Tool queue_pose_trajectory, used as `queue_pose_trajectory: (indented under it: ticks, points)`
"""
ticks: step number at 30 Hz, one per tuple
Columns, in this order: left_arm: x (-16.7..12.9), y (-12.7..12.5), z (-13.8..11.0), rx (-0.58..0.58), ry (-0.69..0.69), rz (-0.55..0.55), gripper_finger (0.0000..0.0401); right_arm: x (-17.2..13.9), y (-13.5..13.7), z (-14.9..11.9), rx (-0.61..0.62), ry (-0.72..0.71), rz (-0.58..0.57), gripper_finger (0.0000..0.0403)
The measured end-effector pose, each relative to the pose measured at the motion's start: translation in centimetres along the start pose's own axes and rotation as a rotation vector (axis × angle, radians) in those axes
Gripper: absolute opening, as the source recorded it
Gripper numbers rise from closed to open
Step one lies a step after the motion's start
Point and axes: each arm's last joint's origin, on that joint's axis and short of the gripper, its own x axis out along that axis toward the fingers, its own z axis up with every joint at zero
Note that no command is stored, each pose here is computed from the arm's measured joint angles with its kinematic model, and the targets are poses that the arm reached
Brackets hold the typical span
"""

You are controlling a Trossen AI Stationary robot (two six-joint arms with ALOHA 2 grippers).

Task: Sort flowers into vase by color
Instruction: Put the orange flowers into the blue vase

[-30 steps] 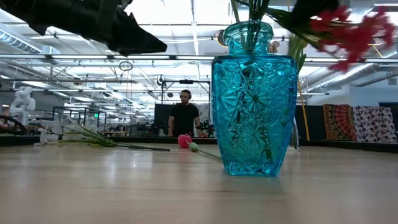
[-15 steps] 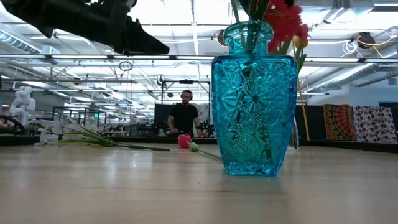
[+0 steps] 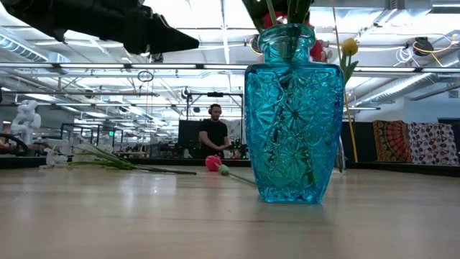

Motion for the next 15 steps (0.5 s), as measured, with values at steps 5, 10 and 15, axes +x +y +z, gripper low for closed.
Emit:
queue_pose_trajectory:
  ticks: [5, 10, 15]
  points:
    - [0.0, 0.4, 0.1, 0.113, 0.020, 0.082, 0.0155, 0.8, -1.1, 0.6, 0.032, -0.043, 0.008, 0.0002]
    - [-0.1, 0.7, 1.0, 0.294, 0.012, 0.164, 0.0155, 0.9, -1.5, 1.7, 0.052, -0.135, 0.014, 0.0002]
    - [0.0, 1.1, 3.1, 0.529, 0.030, 0.244, 0.0155, 0.9, -2.0, 2.6, 0.031, -0.210, 0.070, 0.0002]
